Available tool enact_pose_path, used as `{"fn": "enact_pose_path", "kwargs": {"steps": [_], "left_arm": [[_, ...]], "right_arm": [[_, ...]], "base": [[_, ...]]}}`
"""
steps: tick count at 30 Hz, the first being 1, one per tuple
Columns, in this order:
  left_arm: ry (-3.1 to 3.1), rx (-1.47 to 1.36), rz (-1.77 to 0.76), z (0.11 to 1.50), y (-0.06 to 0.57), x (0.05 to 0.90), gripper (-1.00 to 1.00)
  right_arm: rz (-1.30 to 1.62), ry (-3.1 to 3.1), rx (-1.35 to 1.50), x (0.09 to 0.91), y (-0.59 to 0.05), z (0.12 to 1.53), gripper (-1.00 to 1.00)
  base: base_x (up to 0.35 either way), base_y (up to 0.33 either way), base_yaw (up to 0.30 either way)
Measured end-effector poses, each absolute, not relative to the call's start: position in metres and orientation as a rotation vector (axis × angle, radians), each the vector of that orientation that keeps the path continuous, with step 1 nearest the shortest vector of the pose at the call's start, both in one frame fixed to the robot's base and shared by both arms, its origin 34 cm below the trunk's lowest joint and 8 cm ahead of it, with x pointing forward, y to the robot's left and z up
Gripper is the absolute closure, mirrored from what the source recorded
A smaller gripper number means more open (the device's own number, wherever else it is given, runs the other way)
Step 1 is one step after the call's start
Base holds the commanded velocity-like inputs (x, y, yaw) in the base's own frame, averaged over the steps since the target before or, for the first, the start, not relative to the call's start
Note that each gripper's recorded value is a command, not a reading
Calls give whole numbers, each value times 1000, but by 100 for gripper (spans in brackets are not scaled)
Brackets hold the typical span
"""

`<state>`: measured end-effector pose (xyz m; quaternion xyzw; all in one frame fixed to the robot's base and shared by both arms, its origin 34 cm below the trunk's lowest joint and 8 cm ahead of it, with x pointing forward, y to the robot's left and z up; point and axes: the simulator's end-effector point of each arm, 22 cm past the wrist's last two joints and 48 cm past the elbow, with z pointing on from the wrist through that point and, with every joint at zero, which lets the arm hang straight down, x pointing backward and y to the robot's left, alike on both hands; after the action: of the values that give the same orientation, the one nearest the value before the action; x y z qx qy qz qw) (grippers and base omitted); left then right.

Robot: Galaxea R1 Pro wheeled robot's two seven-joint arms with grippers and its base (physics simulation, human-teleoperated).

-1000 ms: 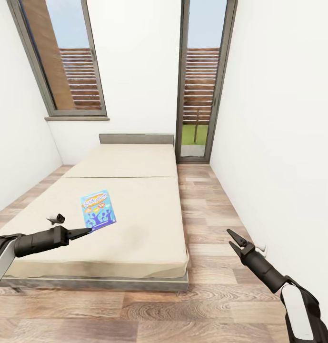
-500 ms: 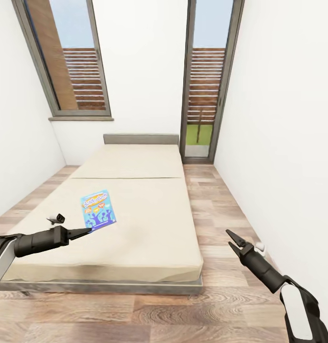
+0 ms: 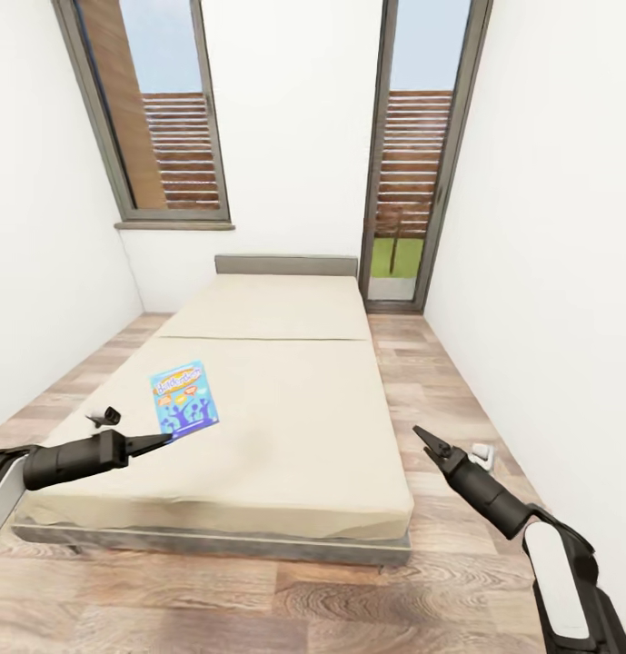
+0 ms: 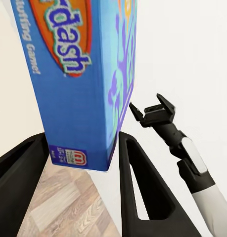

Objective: Put all the toys in the child's room - the three board games (two on the bed and one on the table), the two jigsaw puzzles on the table, and the tennis ball on the table - inside the toy box on the table in the child's room.

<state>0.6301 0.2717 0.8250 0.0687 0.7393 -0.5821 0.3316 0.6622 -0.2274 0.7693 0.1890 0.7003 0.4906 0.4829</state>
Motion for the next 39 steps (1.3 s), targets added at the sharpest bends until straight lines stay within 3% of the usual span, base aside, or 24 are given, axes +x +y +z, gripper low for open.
{"fn": "enact_pose_path", "kwargs": {"steps": [30, 39], "left_arm": [[1908, 142, -1475, 885, 303, 640, 100], [1908, 140, -1476, 903, 304, 642, 100]], "right_arm": [[1197, 1854, 345, 664, -167, 796, -100], [1173, 1883, 317, 664, -160, 808, -100]], "base": [[0, 0, 289], [0, 0, 56]]}}
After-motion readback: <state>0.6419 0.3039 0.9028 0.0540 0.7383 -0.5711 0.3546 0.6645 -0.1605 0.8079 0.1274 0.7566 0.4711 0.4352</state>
